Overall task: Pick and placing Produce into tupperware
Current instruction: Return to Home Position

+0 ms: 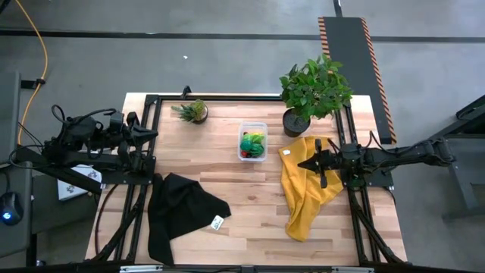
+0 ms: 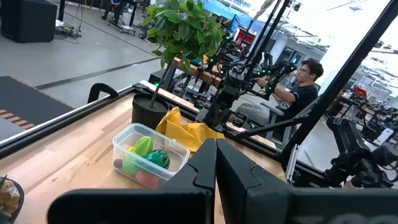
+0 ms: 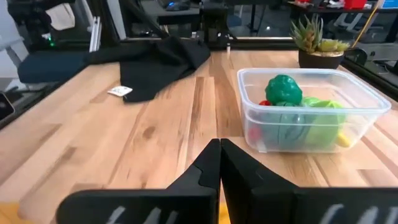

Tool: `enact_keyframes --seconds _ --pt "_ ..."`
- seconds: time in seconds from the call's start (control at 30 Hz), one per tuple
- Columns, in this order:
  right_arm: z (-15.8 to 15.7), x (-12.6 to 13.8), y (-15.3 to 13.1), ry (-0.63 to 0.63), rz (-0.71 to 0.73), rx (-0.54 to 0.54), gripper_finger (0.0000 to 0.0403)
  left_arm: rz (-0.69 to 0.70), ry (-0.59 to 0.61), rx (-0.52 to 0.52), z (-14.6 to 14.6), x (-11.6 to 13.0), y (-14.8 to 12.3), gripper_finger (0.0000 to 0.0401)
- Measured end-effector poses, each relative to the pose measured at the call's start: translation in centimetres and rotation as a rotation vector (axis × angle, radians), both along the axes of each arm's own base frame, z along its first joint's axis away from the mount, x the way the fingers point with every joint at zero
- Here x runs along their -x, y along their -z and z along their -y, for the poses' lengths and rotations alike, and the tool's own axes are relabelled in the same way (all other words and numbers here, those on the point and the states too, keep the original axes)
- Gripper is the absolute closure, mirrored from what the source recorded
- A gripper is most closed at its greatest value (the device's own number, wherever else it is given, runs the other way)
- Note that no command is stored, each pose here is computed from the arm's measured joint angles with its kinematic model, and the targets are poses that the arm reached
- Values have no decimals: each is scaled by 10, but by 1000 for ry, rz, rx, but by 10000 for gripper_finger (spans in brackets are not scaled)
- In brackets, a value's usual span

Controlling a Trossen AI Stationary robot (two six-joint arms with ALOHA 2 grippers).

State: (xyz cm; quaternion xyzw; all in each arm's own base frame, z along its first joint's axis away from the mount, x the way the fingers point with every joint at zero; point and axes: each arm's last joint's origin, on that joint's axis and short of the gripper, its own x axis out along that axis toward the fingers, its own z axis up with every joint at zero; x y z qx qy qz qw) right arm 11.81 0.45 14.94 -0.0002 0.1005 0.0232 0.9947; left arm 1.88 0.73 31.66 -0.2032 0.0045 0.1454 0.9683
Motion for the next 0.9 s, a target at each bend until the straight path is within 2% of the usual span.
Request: enact_keyframes --seconds 0.23,0.9 --pt "1 7 3 2 -36 13 403 3 -1 9 0 0 0 401" --pt "1 19 -16 -6 168 22 403 2 -1 10 0 0 0 401"
